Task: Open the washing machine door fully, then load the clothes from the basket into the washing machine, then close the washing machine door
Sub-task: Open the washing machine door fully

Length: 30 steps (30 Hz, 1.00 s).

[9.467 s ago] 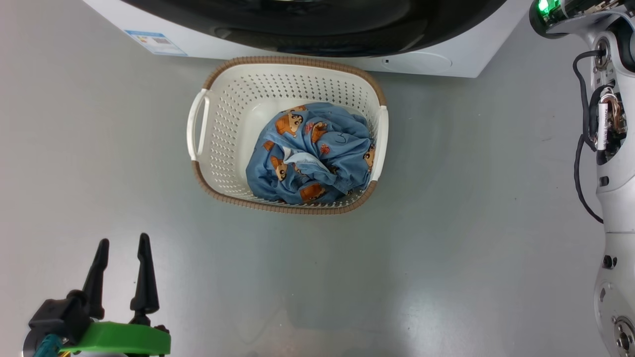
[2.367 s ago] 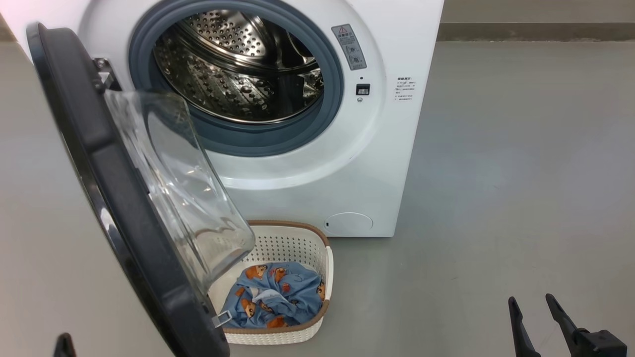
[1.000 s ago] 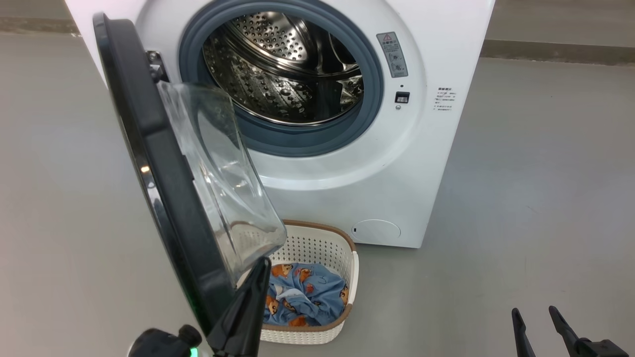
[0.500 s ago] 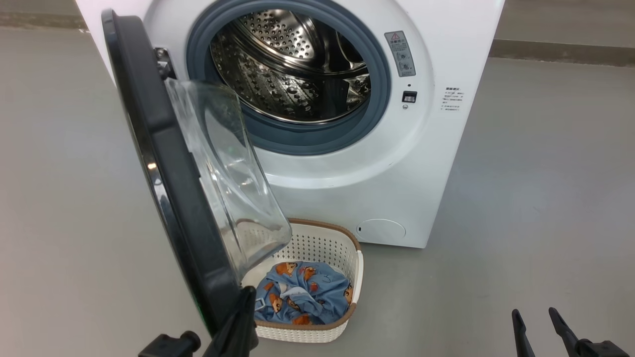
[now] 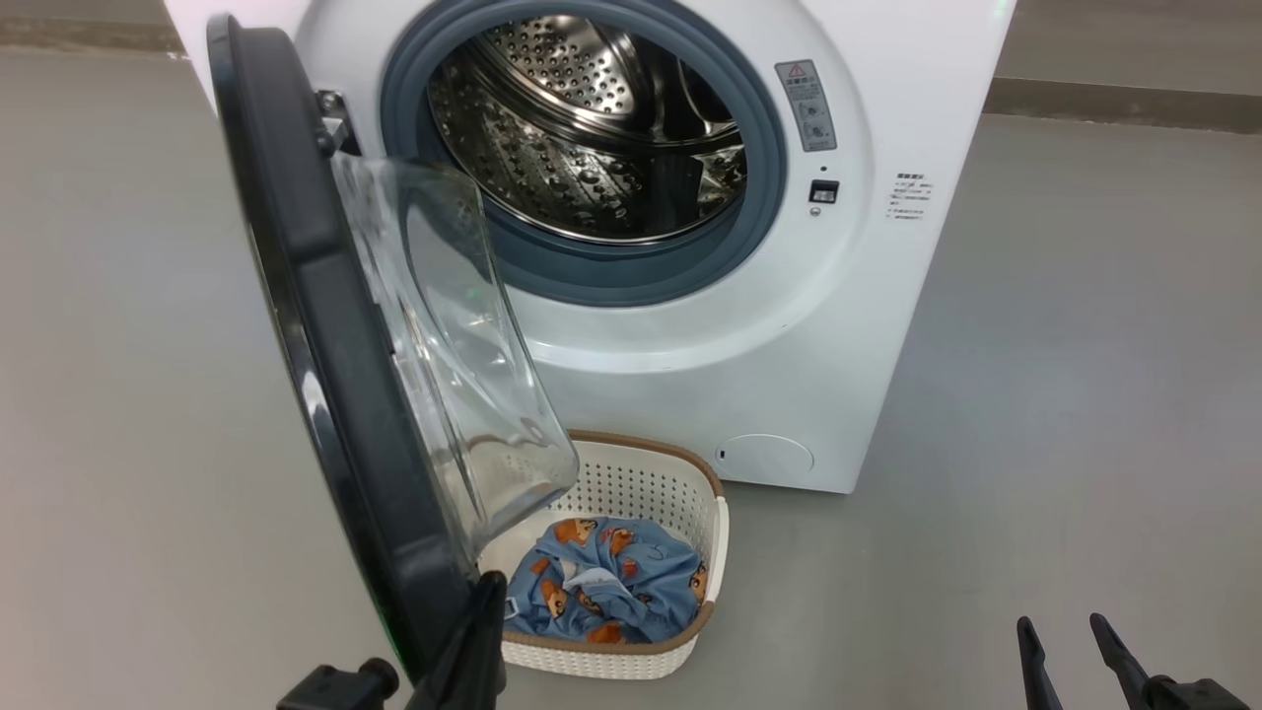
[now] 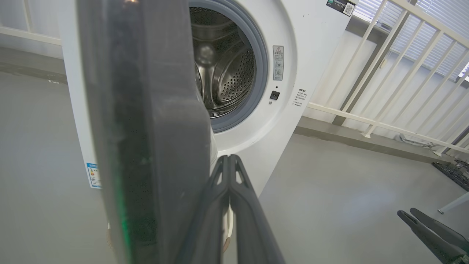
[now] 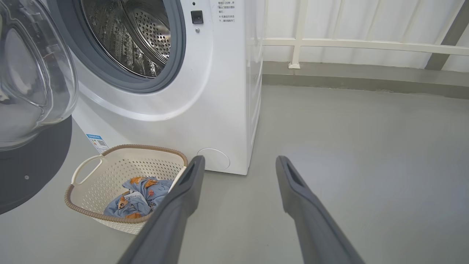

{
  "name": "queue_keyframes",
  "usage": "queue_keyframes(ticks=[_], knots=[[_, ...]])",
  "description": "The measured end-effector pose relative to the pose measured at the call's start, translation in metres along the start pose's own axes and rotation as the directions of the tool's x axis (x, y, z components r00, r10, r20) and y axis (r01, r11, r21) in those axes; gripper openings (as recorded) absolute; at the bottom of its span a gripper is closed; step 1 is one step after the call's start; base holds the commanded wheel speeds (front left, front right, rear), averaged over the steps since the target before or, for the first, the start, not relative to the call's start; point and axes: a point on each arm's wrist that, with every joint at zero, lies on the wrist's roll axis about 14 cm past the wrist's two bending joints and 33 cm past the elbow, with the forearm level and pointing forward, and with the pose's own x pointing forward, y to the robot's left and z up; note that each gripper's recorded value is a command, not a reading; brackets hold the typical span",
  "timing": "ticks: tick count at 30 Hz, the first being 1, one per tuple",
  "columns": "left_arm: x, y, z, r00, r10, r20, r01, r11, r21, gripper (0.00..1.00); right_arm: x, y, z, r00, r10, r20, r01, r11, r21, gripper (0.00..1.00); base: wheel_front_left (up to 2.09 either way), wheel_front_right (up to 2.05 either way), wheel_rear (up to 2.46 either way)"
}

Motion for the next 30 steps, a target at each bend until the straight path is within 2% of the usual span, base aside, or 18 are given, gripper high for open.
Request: queue_keyframes(ticks=[7,16,22,30], knots=[[0.001,0.01,0.01,0.999,0.041,0.034,-0.041,0.999,0.007,0.0,0.006,0.007,-0.002,1.0,0.024,-0.008,-0.024,1.0,-0.001,1.0,0.0,0.0,0.0],[-0.01,0.041,0.022,0.984,0.159,0.078,-0.161,0.987,0.011,0.0,0.016,0.028,-0.005,0.996,0.088,-0.019,-0.088,0.996,0.002,1.0,0.0,0.0,0.0],[-0.027,0.085,0.036,0.94,0.311,0.139,-0.315,0.949,0.004,0.0,0.025,0.049,-0.008,0.988,0.149,-0.028,-0.149,0.989,0.0,1.0,0.0,0.0,0.0],[-0.036,0.139,0.05,0.875,0.442,0.195,-0.459,0.887,0.047,0.0,0.031,0.062,-0.014,0.981,0.189,-0.048,-0.189,0.982,0.004,1.0,0.0,0.0,0.0]])
